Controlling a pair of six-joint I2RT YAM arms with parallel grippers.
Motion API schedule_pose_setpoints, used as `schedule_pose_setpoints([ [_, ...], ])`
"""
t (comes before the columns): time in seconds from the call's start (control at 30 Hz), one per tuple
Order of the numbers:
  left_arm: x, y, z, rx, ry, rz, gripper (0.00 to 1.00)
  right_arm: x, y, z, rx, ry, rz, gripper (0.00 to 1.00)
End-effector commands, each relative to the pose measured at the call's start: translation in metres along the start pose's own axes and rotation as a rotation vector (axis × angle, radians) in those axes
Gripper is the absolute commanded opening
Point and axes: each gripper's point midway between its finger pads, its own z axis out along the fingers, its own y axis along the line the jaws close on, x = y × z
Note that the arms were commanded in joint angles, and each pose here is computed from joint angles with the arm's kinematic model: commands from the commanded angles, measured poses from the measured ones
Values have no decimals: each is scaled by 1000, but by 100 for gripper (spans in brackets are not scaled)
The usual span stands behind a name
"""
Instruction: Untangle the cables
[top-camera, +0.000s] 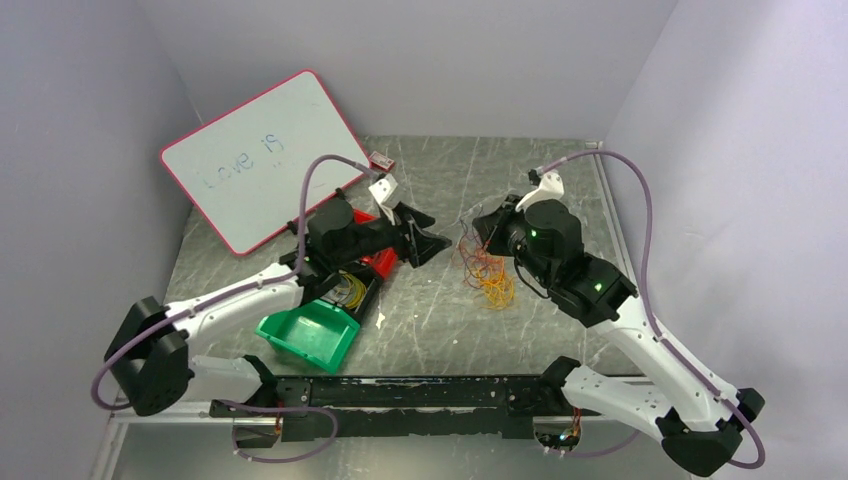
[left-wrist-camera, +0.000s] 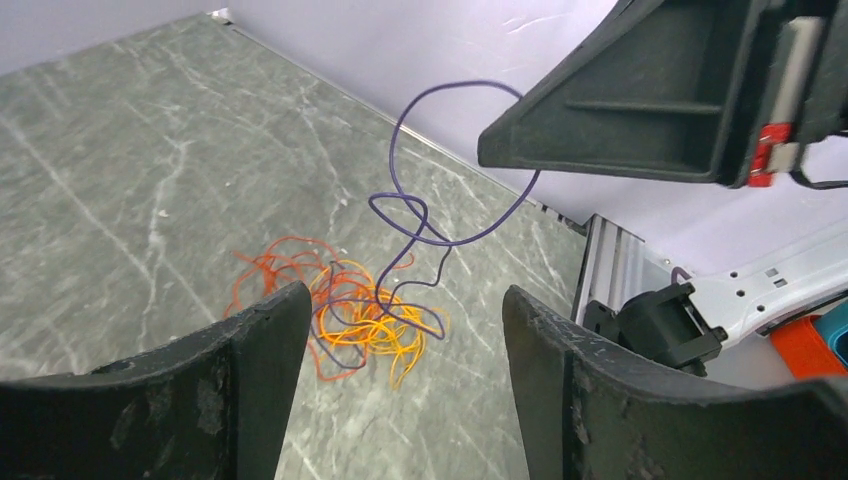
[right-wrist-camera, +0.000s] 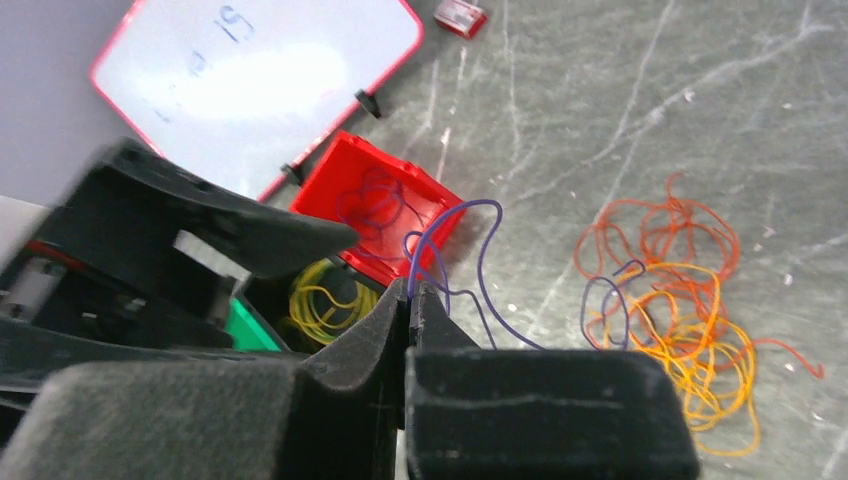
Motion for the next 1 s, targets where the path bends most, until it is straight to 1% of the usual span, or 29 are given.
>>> schedule_pose_setpoints([
  [0.0, -36, -18, 22, 72, -162, 40, 75, -40, 25, -10, -88, -117, 99, 0],
  [0.2, -27, -24, 42, 95, -168, 38, 77, -48, 35, -12, -124, -124, 108, 0],
  [0.27, -26, -29, 47, 119, -174, -5, 77, -49, 38, -13, -139, -127, 117, 0],
  [0.4, -22, -35, 56, 152, -187, -42, 76, -53, 44, -15, -163, -133, 133, 0],
  [0.6, 5, -25, 71, 139, -143, -83, 68, -69, 56, -27, -223, -170, 158, 0],
  [0.7, 23, -22, 79, 155, -119, -124, 69, -80, 66, -35, -266, -190, 170, 0],
  [0.87, 24, -31, 92, 239, -148, -180, 71, -85, 74, -39, -306, -197, 188, 0],
  [0.97, 20, -36, 99, 266, -163, -190, 72, -85, 78, -40, -328, -199, 203, 0],
])
